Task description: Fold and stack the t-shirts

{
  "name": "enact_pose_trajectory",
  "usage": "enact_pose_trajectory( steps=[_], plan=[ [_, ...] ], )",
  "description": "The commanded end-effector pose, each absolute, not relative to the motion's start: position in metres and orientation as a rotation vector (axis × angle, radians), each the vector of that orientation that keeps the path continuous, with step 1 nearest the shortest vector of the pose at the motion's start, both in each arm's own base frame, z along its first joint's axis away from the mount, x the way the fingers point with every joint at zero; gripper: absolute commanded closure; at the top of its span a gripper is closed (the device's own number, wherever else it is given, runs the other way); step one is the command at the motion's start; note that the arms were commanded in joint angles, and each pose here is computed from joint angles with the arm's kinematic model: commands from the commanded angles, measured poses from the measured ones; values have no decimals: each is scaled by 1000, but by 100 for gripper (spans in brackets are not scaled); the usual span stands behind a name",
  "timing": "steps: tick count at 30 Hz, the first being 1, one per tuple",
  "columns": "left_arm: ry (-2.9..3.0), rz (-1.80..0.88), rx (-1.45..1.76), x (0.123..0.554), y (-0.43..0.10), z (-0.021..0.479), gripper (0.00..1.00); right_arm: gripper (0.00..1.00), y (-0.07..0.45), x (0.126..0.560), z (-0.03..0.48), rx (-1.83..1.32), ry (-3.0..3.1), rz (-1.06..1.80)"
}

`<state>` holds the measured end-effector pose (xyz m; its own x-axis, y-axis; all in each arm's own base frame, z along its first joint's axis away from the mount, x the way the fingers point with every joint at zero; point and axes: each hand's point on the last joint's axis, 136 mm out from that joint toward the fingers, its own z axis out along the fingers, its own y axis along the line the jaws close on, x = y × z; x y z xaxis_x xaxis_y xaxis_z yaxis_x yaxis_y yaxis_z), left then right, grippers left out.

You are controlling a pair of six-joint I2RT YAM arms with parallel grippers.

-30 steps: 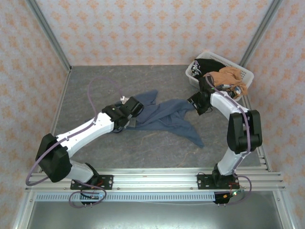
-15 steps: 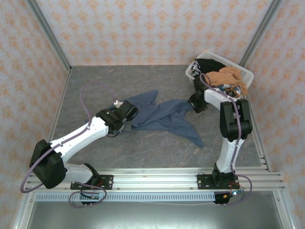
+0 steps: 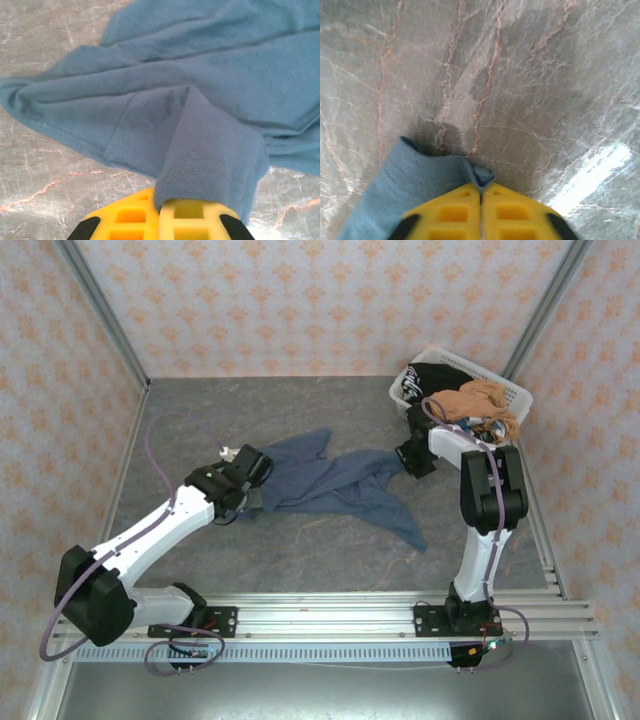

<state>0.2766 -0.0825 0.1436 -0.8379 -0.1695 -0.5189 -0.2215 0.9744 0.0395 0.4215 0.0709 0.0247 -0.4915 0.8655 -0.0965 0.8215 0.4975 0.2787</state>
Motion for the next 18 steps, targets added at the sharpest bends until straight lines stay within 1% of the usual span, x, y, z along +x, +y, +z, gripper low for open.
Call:
enact_pose_trajectory(
  steps=[1,5,9,14,18],
  plan=[
    [2552,122,-360,278,-68,156,100,100,73,449,45,1365,2420,328],
    [2482,63,-466,294,-55,181,100,100,76,459,108,1245,2347,415],
    [2384,22,-561,312,-40,217,100,100,84,457,168,1137,2303,502],
    [2242,29,-675,320,-15,264,100,100,87,436,236,1026,2243,581],
    [2077,64,-768,305,10,308,100,100,90,405,277,927,2200,647]
  ],
)
